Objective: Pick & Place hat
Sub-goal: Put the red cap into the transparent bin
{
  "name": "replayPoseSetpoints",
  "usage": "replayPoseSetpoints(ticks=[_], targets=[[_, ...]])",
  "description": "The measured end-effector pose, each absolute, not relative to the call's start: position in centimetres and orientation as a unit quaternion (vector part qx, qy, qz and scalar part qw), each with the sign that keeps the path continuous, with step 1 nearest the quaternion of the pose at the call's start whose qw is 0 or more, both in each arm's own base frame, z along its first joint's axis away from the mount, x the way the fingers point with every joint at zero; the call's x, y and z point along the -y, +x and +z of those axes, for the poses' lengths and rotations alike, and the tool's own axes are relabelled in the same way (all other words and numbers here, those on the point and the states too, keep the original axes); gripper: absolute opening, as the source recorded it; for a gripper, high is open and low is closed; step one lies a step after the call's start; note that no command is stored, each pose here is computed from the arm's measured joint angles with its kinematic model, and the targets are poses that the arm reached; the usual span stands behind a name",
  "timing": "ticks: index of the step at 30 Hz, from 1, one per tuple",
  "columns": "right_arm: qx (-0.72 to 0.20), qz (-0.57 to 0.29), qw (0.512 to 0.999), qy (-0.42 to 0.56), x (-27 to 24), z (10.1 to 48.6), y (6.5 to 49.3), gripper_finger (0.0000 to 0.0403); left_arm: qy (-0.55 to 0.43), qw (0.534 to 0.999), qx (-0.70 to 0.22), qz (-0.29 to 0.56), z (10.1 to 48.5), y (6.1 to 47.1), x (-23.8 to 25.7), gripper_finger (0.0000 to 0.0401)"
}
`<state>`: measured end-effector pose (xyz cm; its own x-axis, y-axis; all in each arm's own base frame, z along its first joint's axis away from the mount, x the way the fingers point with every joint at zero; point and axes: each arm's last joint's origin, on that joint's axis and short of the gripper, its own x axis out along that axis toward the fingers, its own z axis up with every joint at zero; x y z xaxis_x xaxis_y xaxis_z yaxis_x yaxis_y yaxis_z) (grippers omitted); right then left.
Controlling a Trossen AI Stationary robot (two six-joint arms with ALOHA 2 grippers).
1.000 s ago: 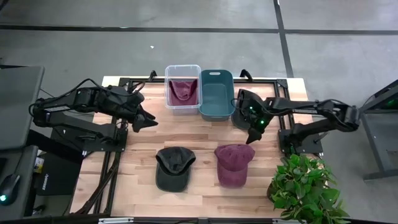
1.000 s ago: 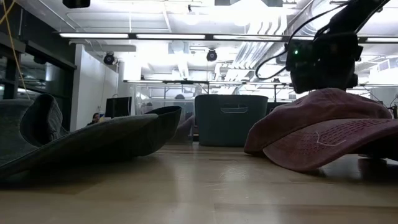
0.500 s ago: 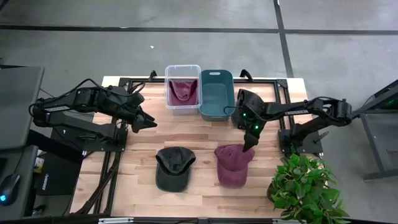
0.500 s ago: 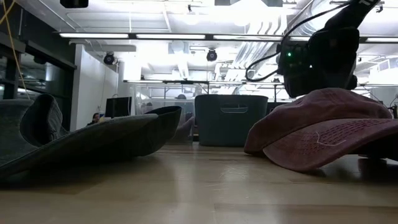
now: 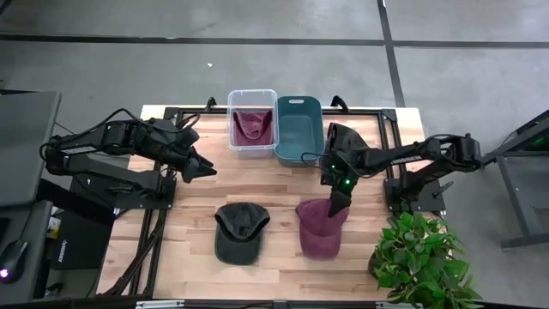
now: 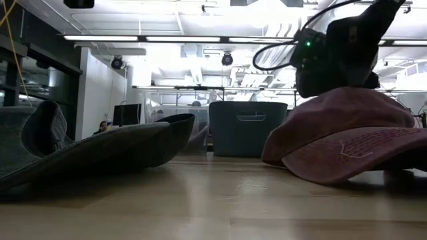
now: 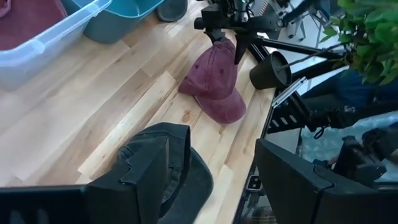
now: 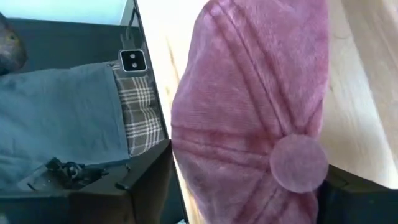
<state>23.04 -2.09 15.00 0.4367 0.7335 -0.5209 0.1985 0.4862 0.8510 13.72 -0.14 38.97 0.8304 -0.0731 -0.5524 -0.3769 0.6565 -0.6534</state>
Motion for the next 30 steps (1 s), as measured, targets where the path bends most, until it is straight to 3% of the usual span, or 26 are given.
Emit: replayPoseSetpoints(ticks=[8,19,30], targets=[[-0.494,0.187,0.717,0.455,1.6,15.0,23.3,0.0177,-0.425,0.857,-0.276,0.094,39.0,13.7,0.1,0.0223],[-0.488,0.206,0.728,0.435,1.6,15.0,23.3,0.0011,-0.424,0.855,-0.283,0.099,38.8,14.2,0.1,0.0223],[-0.470,0.213,0.754,0.407,1.2,16.4,22.9,0.0003,-0.460,0.828,-0.296,0.120,38.2,15.4,0.1,0.0223]])
